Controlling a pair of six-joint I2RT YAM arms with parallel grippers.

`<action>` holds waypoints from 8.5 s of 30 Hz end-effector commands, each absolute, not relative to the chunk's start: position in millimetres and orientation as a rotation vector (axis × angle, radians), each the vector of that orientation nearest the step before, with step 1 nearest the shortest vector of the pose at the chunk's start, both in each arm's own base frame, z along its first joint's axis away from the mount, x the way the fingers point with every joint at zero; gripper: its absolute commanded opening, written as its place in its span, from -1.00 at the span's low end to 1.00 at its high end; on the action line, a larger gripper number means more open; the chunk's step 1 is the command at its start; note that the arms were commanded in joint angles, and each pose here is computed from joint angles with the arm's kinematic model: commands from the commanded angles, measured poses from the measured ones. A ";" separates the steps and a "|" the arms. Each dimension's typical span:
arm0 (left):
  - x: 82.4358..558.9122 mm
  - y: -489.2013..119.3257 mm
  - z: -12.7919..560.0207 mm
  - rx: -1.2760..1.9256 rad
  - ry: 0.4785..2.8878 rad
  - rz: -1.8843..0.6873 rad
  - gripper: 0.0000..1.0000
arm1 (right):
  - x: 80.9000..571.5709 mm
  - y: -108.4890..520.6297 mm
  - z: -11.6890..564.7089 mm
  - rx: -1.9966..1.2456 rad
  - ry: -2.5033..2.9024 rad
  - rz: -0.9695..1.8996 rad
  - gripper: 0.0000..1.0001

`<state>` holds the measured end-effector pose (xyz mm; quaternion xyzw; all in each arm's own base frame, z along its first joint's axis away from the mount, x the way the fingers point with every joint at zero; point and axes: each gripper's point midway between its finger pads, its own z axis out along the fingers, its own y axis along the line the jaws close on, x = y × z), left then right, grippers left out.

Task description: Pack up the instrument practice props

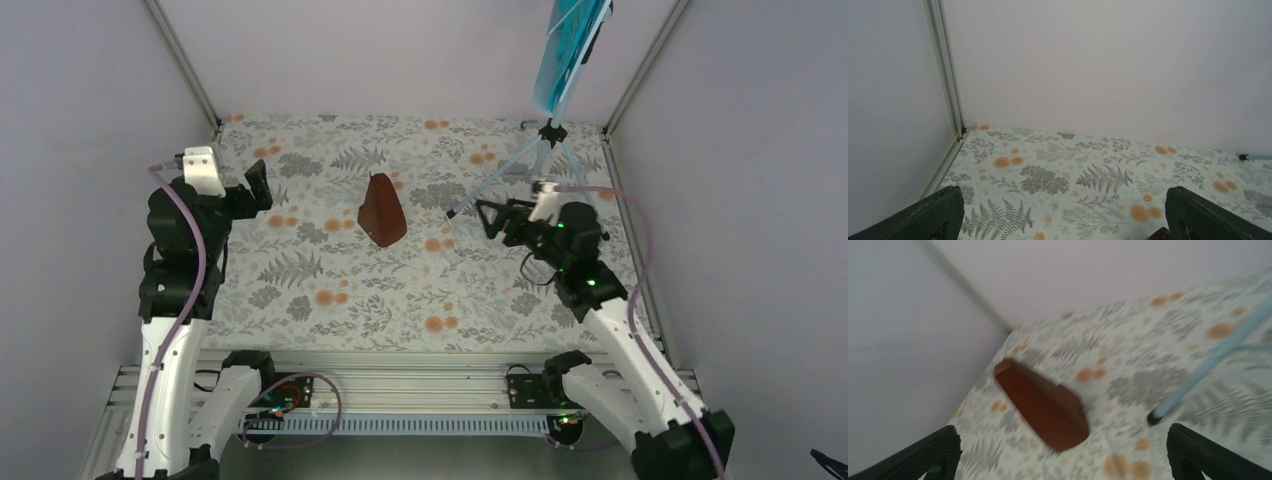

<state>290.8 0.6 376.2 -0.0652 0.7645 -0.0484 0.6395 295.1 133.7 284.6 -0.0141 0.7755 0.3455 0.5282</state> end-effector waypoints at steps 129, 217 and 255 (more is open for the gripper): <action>299.1 5.2 301.6 -0.109 1.839 -0.028 1.00 | 244.5 271.9 56.6 -0.324 2.309 0.591 0.99; 297.9 -2.8 302.5 -0.068 1.837 -0.065 1.00 | 219.8 375.3 187.9 -0.880 1.788 0.494 -0.06; 300.2 -6.6 300.5 -0.051 1.835 -0.084 1.00 | 246.7 314.5 112.8 -0.382 2.096 0.349 0.99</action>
